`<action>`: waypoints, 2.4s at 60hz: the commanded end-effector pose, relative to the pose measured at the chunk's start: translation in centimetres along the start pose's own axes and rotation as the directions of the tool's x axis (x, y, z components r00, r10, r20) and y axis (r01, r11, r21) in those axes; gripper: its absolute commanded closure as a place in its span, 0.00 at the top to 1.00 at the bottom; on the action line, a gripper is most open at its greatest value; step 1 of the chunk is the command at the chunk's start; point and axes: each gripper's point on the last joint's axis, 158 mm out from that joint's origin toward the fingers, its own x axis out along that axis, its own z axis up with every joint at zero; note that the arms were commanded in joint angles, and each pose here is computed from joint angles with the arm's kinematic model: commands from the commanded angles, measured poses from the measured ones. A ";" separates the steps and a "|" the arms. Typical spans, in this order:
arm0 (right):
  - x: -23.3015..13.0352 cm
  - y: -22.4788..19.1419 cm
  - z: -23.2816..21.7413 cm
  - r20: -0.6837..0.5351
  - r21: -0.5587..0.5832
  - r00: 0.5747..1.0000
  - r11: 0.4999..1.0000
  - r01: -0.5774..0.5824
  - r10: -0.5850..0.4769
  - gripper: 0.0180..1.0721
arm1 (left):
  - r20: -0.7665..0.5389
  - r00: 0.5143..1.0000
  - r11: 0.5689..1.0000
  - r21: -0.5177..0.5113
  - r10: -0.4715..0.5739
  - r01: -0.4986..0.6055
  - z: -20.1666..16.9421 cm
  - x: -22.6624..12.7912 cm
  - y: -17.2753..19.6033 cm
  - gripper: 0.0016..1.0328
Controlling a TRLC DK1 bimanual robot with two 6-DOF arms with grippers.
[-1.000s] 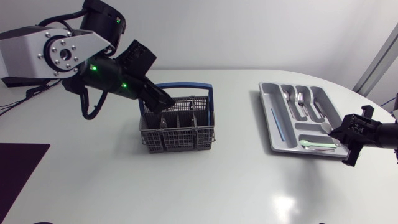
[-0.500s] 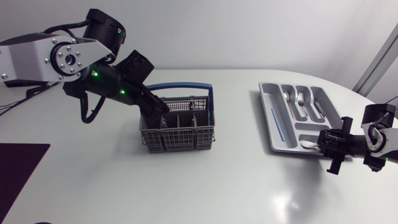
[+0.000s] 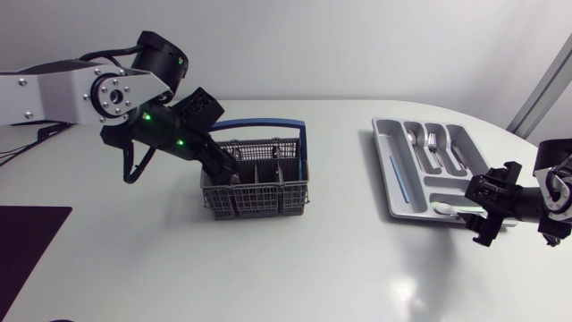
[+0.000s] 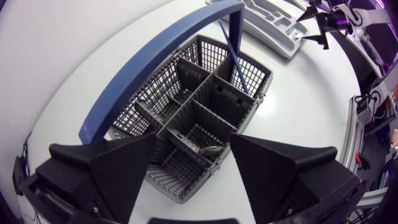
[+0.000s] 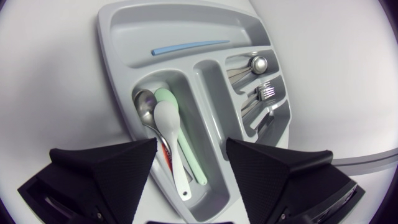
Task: Unload the cutlery basket into the drawer organizer.
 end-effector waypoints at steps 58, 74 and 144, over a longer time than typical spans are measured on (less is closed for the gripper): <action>-12.9 9.5 31.8 0.428 0.330 0.786 0.732 -0.596 0.447 0.85 | -0.107 0.993 0.882 0.460 -0.058 0.101 -6.5 -0.5 -2.7 0.80; -11.8 12.0 37.9 0.458 0.338 0.730 0.661 -0.670 0.507 0.85 | -0.043 0.991 0.905 0.404 -0.126 0.133 -7.4 0.2 -2.9 0.80; -6.1 19.5 47.0 0.420 0.301 0.695 0.633 -0.713 0.584 0.24 | 0.097 0.976 0.942 0.295 -0.194 0.158 -7.4 0.3 -2.6 0.80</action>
